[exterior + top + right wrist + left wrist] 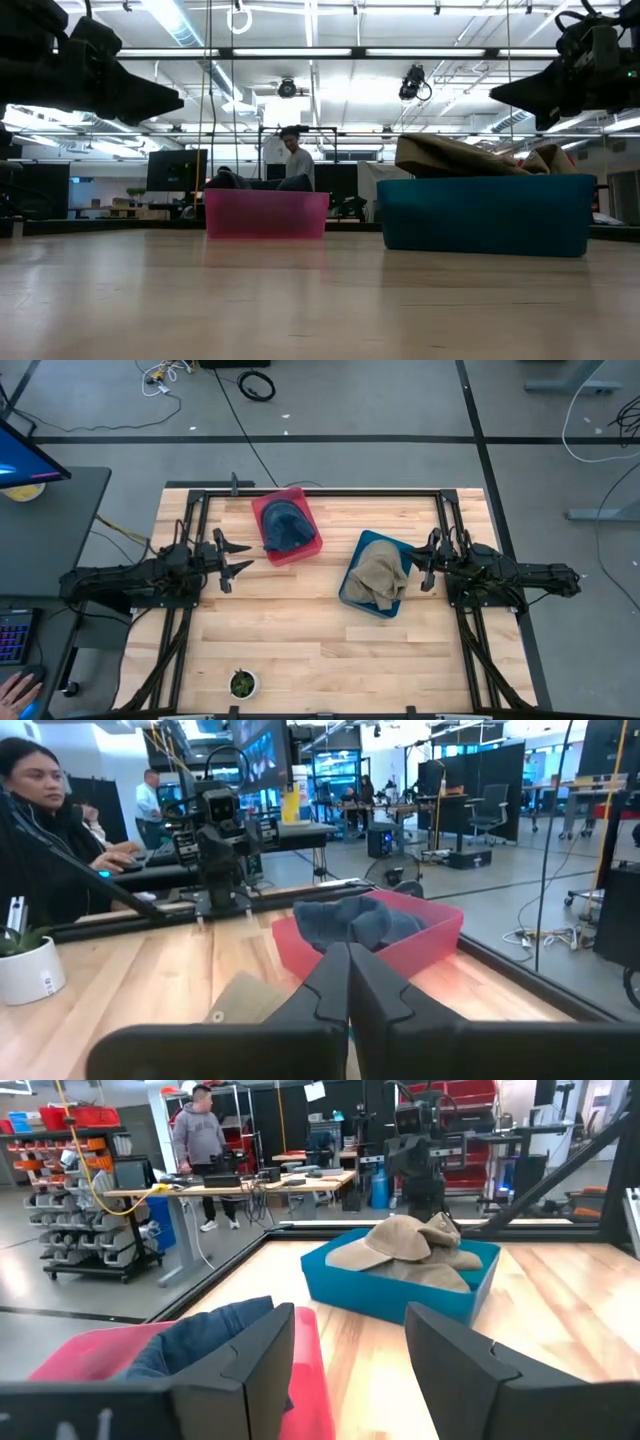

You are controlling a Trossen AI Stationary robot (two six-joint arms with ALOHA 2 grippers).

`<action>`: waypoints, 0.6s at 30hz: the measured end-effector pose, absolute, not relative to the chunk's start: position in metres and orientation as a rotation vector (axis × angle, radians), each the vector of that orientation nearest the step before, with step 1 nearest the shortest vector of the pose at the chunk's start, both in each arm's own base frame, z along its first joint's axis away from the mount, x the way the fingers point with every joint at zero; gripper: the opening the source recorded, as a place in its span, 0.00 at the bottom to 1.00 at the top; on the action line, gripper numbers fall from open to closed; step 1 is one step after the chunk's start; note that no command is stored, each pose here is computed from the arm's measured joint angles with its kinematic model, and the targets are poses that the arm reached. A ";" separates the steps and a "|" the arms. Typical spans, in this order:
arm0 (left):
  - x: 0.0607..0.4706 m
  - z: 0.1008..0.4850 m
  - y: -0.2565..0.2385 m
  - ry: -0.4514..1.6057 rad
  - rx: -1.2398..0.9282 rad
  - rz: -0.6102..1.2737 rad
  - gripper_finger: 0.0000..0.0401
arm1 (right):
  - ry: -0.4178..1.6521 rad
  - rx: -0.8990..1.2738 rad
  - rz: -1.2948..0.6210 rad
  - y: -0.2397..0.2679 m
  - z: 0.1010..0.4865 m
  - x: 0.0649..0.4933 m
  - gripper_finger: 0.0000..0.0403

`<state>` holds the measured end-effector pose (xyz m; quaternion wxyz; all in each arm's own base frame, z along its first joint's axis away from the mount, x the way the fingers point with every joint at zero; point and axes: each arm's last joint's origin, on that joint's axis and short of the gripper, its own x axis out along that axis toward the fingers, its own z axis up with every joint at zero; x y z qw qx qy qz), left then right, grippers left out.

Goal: Pick & Place hat
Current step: Return to Home Position

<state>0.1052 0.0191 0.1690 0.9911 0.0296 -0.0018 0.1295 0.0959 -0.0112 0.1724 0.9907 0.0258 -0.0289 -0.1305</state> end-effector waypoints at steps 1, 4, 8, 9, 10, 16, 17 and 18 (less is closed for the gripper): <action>0.105 0.169 0.019 -0.003 0.058 0.260 0.49 | -0.058 0.052 -0.262 -0.011 0.172 0.096 0.01; 0.105 0.169 0.019 -0.001 0.064 0.260 0.49 | -0.058 0.052 -0.262 -0.011 0.172 0.096 0.01; 0.105 0.169 0.019 -0.001 0.064 0.260 0.49 | -0.058 0.052 -0.262 -0.011 0.172 0.096 0.01; 0.105 0.169 0.019 -0.002 0.063 0.260 0.49 | -0.058 0.052 -0.262 -0.011 0.172 0.096 0.01; 0.105 0.169 0.019 -0.002 0.063 0.260 0.49 | -0.058 0.052 -0.262 -0.011 0.172 0.096 0.01; 0.105 0.169 0.019 -0.002 0.063 0.260 0.49 | -0.058 0.053 -0.262 -0.011 0.172 0.096 0.01; 0.105 0.169 0.019 -0.001 0.064 0.260 0.49 | -0.058 0.053 -0.262 -0.011 0.172 0.096 0.01; 0.105 0.169 0.019 -0.002 0.063 0.260 0.49 | -0.058 0.053 -0.261 -0.011 0.172 0.096 0.01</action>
